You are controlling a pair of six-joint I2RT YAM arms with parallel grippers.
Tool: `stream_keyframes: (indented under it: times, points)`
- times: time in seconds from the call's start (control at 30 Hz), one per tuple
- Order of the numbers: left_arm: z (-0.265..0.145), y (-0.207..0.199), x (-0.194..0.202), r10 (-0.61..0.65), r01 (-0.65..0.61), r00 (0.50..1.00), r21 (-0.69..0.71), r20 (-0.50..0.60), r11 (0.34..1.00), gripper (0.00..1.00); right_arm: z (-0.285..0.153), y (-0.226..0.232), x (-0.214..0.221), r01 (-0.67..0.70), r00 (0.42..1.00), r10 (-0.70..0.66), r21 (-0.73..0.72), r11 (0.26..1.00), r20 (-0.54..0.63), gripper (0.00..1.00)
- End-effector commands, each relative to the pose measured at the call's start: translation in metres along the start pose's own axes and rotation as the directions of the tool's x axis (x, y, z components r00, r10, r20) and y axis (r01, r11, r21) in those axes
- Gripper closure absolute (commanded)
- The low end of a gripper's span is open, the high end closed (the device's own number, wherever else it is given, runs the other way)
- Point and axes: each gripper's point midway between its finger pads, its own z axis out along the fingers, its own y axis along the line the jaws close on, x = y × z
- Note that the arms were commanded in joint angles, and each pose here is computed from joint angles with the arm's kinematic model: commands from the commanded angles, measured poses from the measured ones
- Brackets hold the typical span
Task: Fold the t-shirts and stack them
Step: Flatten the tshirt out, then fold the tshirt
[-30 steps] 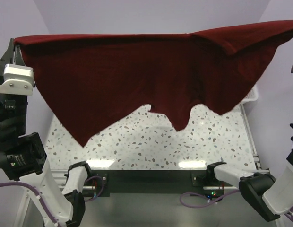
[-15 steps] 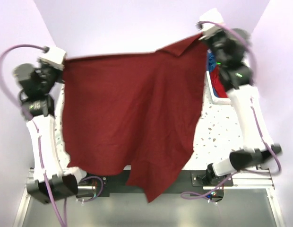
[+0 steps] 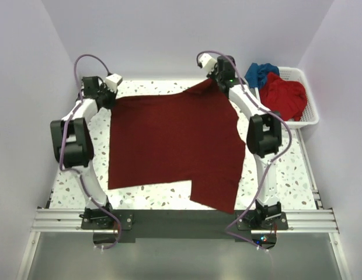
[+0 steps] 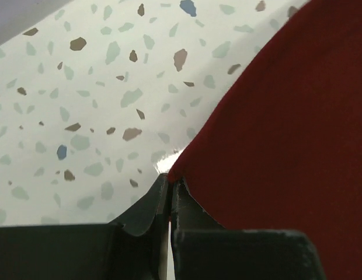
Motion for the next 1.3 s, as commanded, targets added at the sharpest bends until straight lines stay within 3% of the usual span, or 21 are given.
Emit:
stream_keyframes:
  times: [0.0,0.27,0.5,0.87,1.07,1.1,1.27]
  points:
    - [0.029,0.029,-0.031,0.053,-0.052,0.997,-0.024,0.063,0.998,1.00,0.013,-0.031,-0.028,0.058,0.997,-0.065,0.142,0.988,0.048,1.00]
    - [0.058,0.041,-0.031,0.134,-0.132,0.988,-0.033,0.074,0.991,1.00,0.031,-0.020,-0.017,0.103,0.994,-0.106,0.142,0.985,0.018,1.00]
    - [0.041,0.031,-0.040,0.207,-0.214,0.971,0.049,0.117,0.976,1.00,0.004,-0.030,-0.015,0.108,0.994,-0.107,0.134,0.985,-0.011,1.00]
    - [-0.006,0.032,-0.038,0.440,-0.450,0.877,0.004,0.195,0.893,1.00,-0.075,-0.031,-0.003,0.073,0.996,-0.070,0.053,0.996,-0.049,1.00]
    - [-0.018,0.023,-0.016,0.517,-0.542,0.831,0.087,0.205,0.836,1.00,-0.105,-0.011,0.023,0.058,0.991,-0.062,-0.032,0.998,-0.122,1.00]
    - [-0.020,0.020,-0.012,0.566,-0.593,0.798,0.103,0.208,0.798,1.00,-0.115,-0.012,0.023,0.053,0.990,-0.057,-0.035,0.998,-0.127,1.00]
    - [-0.035,0.004,0.008,0.642,-0.671,0.737,0.119,0.213,0.731,1.00,-0.145,-0.002,0.038,0.028,0.985,-0.040,-0.071,0.997,-0.166,1.00]
